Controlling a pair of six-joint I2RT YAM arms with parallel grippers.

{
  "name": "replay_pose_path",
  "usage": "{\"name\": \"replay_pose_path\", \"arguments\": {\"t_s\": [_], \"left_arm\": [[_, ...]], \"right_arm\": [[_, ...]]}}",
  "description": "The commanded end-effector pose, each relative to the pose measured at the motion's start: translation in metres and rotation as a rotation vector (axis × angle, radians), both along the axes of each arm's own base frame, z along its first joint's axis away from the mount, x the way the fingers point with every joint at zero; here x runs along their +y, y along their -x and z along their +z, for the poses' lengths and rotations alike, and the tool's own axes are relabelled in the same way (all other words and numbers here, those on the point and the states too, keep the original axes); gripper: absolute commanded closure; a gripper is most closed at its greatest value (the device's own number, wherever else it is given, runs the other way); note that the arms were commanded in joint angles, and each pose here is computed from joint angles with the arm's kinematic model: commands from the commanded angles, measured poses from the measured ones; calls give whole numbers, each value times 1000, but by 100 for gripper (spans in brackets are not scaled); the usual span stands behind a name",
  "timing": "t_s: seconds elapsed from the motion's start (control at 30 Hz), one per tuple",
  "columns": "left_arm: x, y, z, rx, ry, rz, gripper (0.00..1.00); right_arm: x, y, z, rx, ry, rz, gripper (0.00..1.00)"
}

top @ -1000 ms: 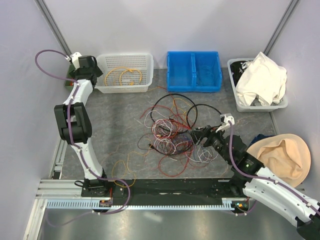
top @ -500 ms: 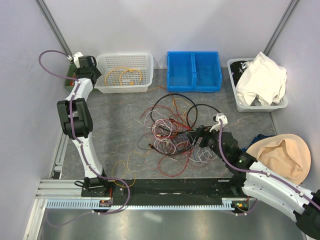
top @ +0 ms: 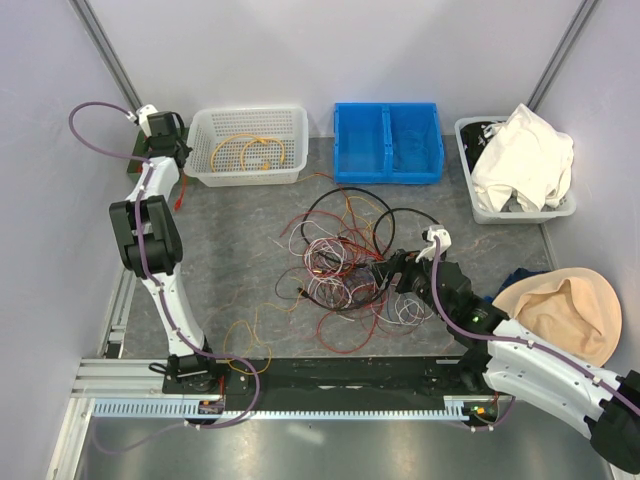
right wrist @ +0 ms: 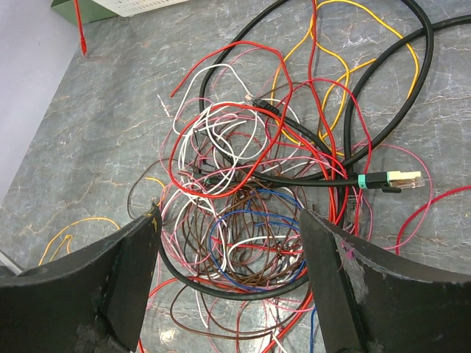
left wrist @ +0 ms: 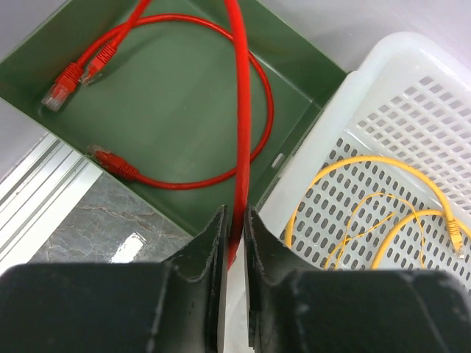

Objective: Untangle the cables

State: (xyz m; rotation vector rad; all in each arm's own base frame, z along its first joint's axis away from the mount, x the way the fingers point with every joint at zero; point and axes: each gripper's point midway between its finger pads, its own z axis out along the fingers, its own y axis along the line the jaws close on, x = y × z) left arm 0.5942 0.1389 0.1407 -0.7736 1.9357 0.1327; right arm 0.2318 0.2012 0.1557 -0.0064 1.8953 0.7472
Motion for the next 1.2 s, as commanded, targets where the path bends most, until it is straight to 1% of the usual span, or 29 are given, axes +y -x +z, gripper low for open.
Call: {"name": "replay_pose_path", "arguments": {"t_s": [0.0, 0.07, 0.17, 0.33, 0.5, 0.63, 0.7, 0.93, 1.0, 1.07, 1.17], "left_arm": [[8, -7, 41, -94, -7, 13, 90], [11, -7, 52, -122, -2, 23, 98], [15, -9, 69, -177, 4, 35, 98], [14, -15, 113, -310, 32, 33, 98], [15, -22, 128, -412, 183, 30, 98], [17, -29, 145, -498, 246, 26, 98], [19, -30, 155, -521, 233, 30, 98], [37, -35, 188, -588, 112, 58, 98], [41, -39, 193, -603, 95, 67, 98], [43, -42, 195, -613, 83, 66, 98], [46, -48, 183, -602, 79, 72, 98]], "right_arm": [[4, -4, 13, -33, -43, -2, 17], [5, -4, 14, -33, -45, 2, 17], [4, -4, 14, -36, -42, -1, 17], [3, -6, 12, -33, -33, -8, 17], [5, -9, 11, -33, -19, -9, 17], [7, -12, 7, -21, -7, -9, 17], [8, -12, 6, -21, -6, -7, 17], [8, -15, 3, -9, -5, -12, 17], [8, -16, 2, -6, -4, -15, 17], [9, -17, 1, -5, 0, -15, 17], [11, -19, -2, 3, -2, -13, 17]]}}
